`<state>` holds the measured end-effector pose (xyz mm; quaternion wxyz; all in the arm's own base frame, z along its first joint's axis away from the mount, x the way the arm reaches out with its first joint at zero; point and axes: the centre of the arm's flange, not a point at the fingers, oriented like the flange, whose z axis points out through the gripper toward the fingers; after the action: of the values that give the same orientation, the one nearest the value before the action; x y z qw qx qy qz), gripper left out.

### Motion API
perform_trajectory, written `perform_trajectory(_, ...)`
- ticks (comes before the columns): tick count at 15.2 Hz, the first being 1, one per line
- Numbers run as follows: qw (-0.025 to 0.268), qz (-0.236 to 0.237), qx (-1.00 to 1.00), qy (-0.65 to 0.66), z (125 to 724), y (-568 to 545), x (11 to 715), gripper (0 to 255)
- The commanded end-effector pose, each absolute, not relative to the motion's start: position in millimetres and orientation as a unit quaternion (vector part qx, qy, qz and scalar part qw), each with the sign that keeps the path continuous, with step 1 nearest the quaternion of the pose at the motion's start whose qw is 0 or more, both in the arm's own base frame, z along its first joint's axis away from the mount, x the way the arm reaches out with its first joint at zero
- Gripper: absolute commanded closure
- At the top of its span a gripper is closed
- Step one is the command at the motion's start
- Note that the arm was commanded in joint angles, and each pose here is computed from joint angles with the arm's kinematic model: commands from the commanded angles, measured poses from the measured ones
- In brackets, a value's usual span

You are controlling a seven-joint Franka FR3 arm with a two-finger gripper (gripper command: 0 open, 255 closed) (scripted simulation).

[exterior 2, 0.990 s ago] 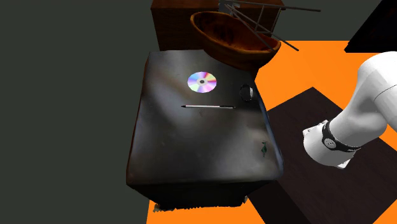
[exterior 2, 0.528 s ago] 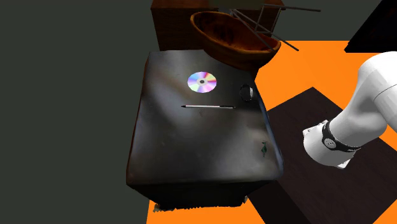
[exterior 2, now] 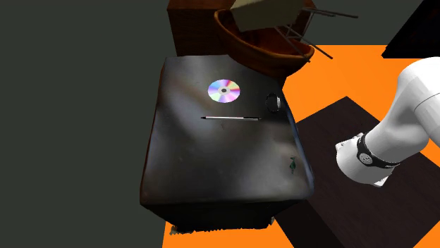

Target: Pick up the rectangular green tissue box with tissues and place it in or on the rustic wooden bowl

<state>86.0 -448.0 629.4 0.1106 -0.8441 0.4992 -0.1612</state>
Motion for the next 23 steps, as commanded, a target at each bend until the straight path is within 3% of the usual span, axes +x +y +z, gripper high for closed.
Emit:
perform_trajectory(1, 0.111, -0.16, -0.844, 0.499, 618, -448, 85, 255)
perform_trajectory(11, 0.111, -0.16, -0.844, 0.499, 601, -448, 85, 255)
perform_trajectory(12, 0.111, -0.16, -0.844, 0.499, 601, -448, 85, 0)
perform_trajectory(17, 0.111, -0.16, -0.844, 0.499, 601, -448, 85, 0)
perform_trajectory(23, 0.111, -0.16, -0.844, 0.499, 647, -450, 66, 0)
